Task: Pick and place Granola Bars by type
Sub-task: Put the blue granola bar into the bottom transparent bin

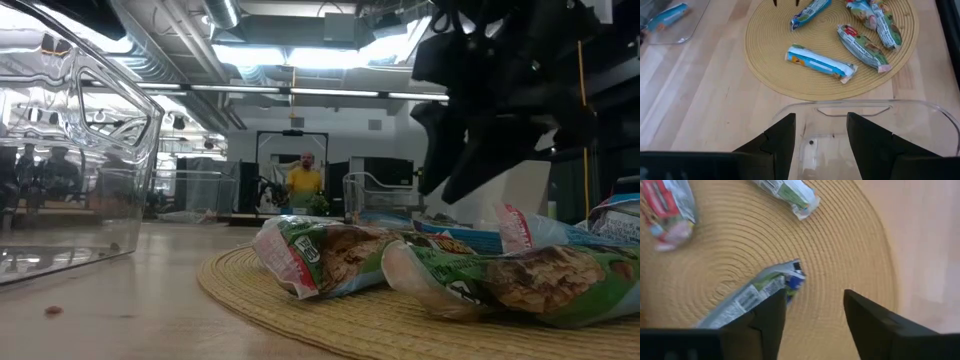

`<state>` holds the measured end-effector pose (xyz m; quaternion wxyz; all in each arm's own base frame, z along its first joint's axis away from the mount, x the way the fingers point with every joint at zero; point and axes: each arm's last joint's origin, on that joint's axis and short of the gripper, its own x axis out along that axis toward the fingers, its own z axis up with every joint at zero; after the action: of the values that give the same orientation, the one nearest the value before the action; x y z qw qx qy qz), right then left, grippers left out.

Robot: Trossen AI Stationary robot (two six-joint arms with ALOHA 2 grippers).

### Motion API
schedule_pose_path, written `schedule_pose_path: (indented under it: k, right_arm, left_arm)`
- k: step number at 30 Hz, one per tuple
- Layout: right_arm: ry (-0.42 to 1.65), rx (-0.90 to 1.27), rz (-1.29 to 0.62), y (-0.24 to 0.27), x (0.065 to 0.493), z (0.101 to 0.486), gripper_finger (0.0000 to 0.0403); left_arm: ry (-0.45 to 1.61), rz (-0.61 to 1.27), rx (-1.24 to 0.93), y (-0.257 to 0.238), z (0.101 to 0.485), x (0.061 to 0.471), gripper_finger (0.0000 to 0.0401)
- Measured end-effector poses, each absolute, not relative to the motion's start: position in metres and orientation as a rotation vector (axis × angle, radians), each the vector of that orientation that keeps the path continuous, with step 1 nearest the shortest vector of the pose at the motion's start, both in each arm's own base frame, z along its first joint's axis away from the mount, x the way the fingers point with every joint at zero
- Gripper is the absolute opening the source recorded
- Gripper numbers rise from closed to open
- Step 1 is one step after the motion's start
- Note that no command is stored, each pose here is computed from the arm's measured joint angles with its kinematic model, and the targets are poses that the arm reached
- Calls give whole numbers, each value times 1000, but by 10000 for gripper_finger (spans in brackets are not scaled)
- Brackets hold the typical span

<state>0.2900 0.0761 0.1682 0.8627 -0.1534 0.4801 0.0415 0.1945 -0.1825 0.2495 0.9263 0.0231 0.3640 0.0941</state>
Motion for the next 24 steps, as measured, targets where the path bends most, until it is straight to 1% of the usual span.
schedule_pose_path:
  k: [5,8,10,13,20,24]
  right_arm:
    - [1019,-150,88,74,291,168,256]
    - [1005,-106,68,73,293,169,284]
    - [998,-98,64,73,293,169,295]
    - [987,-78,56,74,296,167,300]
    - [1056,-74,70,76,303,142,300]
    - [1065,-74,68,76,308,138,300]
  left_arm:
    - [747,193,47,-182,249,194,168]
    - [747,193,47,-182,249,194,168]
    - [746,193,46,-182,249,194,168]
    - [746,193,45,-183,249,194,168]
    - [747,192,44,-183,249,195,168]
    - [746,192,43,-183,249,195,168]
